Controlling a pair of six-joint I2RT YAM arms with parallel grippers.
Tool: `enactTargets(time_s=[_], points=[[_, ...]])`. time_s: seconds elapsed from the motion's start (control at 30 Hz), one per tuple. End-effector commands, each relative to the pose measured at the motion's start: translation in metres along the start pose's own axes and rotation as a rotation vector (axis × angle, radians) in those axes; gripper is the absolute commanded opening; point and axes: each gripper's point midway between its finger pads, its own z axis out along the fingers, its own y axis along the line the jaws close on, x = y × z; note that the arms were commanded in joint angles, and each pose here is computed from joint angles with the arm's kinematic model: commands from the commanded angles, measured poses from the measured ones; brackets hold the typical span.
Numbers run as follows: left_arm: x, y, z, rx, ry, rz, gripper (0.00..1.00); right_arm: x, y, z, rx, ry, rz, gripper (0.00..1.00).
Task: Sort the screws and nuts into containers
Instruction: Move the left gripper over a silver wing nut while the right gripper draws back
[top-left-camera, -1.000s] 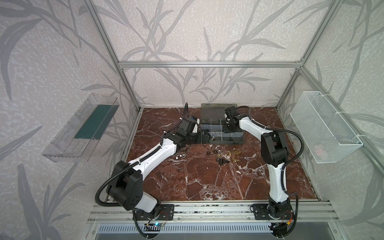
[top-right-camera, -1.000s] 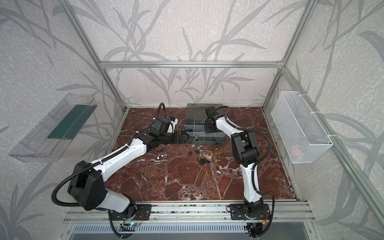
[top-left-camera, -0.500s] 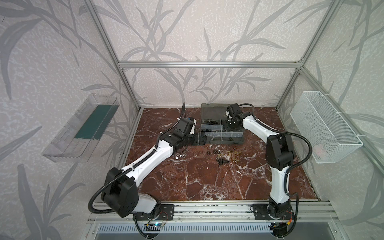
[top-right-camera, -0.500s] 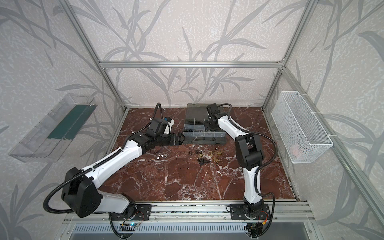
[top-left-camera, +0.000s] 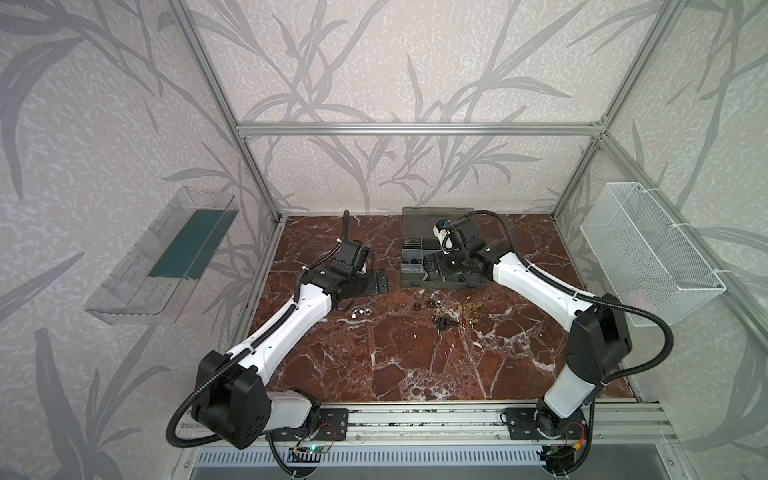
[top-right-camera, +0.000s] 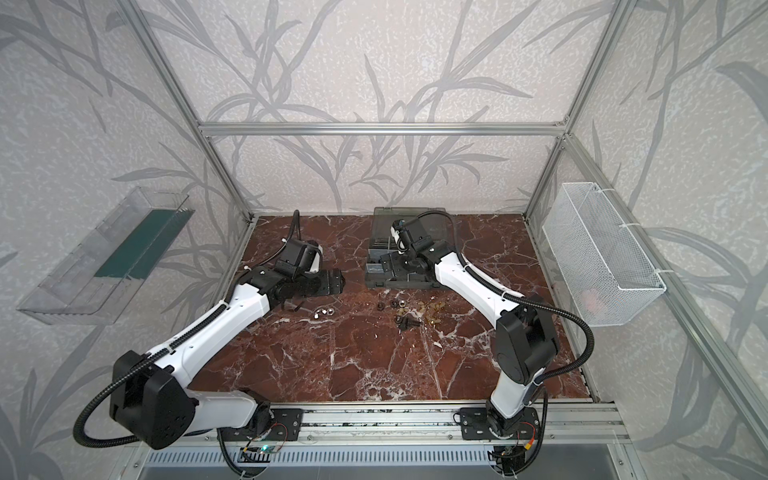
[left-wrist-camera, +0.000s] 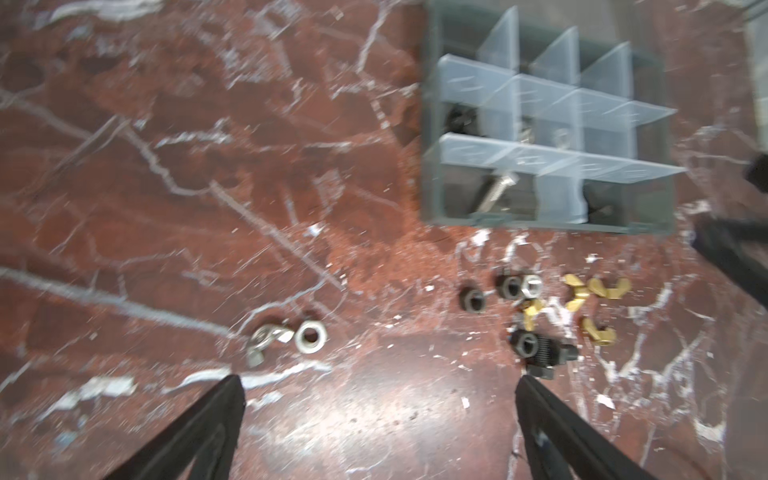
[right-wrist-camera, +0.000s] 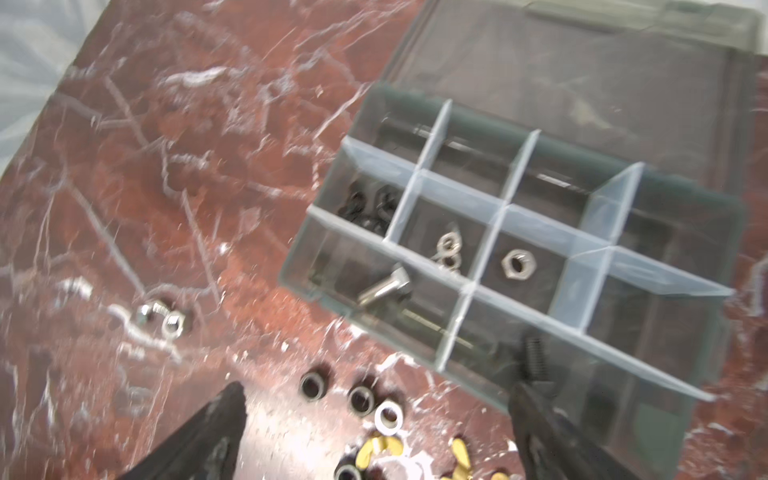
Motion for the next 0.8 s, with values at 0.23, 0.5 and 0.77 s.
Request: enactTargets(time_s=[0.23,0.5,0.77], points=[[0.031,0.048,0.034,-0.091,0.132,-0.195,0.99,0.054,0.056,-0.008,-0.118,-0.003,-0.066,0.99],[0.048,0.052,0.067,-0.104,0.228,-0.222,0.99,0.08,0.058,-0.004,-0.125,0.028,-0.044,0.99],[0.056,0.055,0.09,-0.11,0.256,-0.24,0.99,0.084,0.055,-0.005,-0.117,0.034,-0.056,0.99]])
